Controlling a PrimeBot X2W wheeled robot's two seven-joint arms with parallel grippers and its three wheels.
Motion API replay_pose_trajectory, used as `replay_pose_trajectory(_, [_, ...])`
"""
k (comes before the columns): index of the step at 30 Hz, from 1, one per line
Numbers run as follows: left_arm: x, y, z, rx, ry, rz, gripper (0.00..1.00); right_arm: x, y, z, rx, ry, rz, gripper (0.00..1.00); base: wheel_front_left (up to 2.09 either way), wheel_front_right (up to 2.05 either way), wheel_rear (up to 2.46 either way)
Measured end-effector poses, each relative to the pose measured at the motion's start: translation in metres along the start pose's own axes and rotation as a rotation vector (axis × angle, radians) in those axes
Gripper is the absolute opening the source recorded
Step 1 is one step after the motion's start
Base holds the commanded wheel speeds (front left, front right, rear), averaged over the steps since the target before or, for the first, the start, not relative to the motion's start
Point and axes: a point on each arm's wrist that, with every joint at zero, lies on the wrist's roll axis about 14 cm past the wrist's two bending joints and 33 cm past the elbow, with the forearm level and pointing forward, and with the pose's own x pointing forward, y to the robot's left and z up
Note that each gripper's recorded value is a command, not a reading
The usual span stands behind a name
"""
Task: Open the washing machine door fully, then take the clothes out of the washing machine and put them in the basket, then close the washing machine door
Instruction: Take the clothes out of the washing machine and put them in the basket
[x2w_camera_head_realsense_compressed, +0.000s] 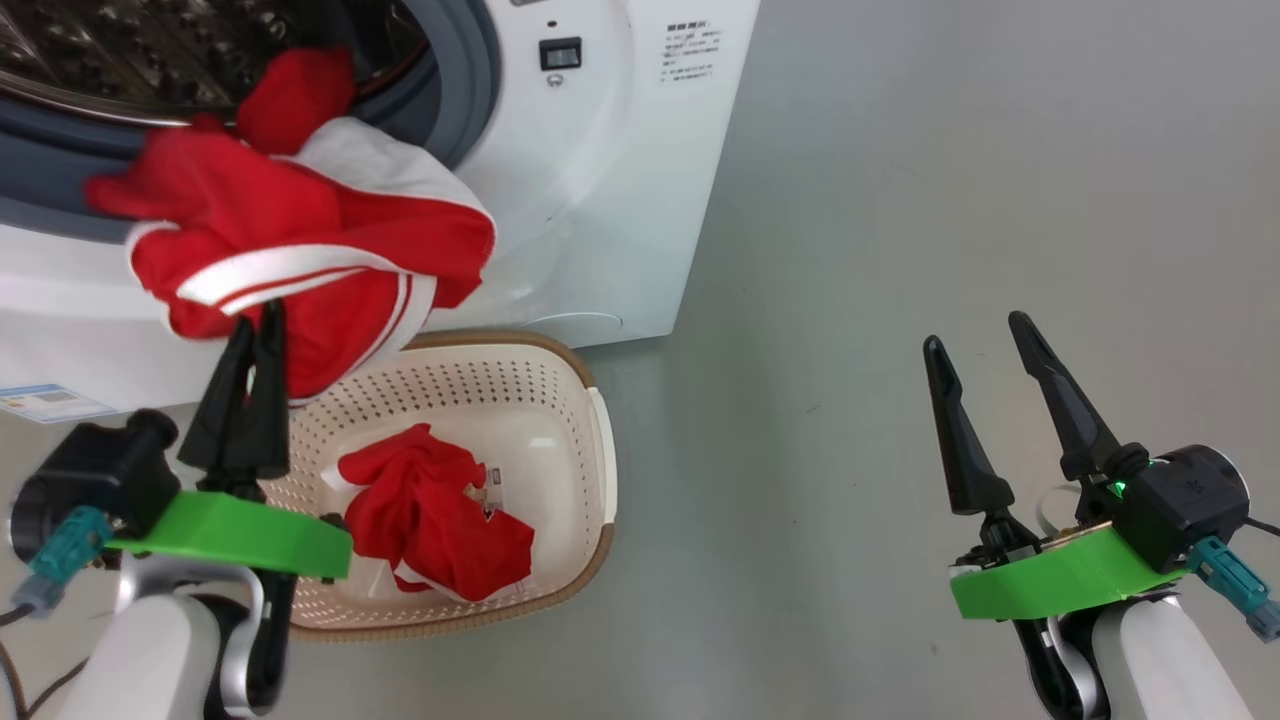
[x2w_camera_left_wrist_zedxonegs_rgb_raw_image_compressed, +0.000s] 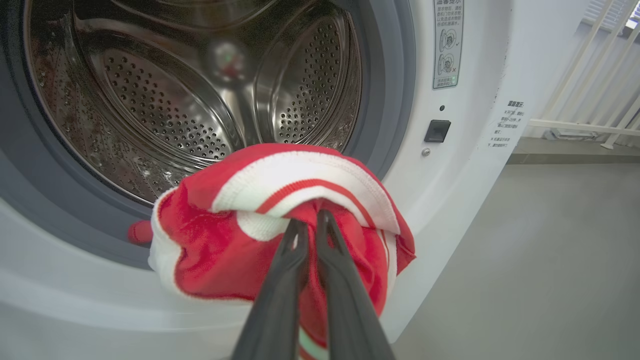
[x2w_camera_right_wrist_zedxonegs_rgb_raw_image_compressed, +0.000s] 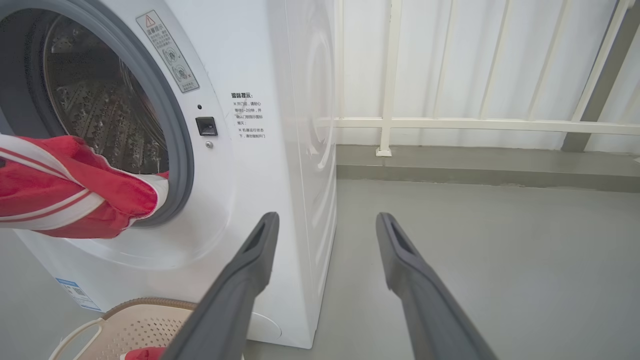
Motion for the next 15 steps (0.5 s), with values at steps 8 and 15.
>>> replay_pose_trajectory(8, [-0.017, -0.009, -0.007, -0.033, 0.04, -0.004, 0.0, 0.002, 0.006, 0.005, 0.006, -0.016, 0.017, 1.0, 0.0, 0.0, 0.0])
replay_pose_trajectory(15, [-0.03, -0.019, -0.028, -0.063, 0.109, -0.014, 0.0, -0.001, 0.008, 0.002, 0.01, -0.007, 0.021, 1.0, 0.0, 0.0, 0.0])
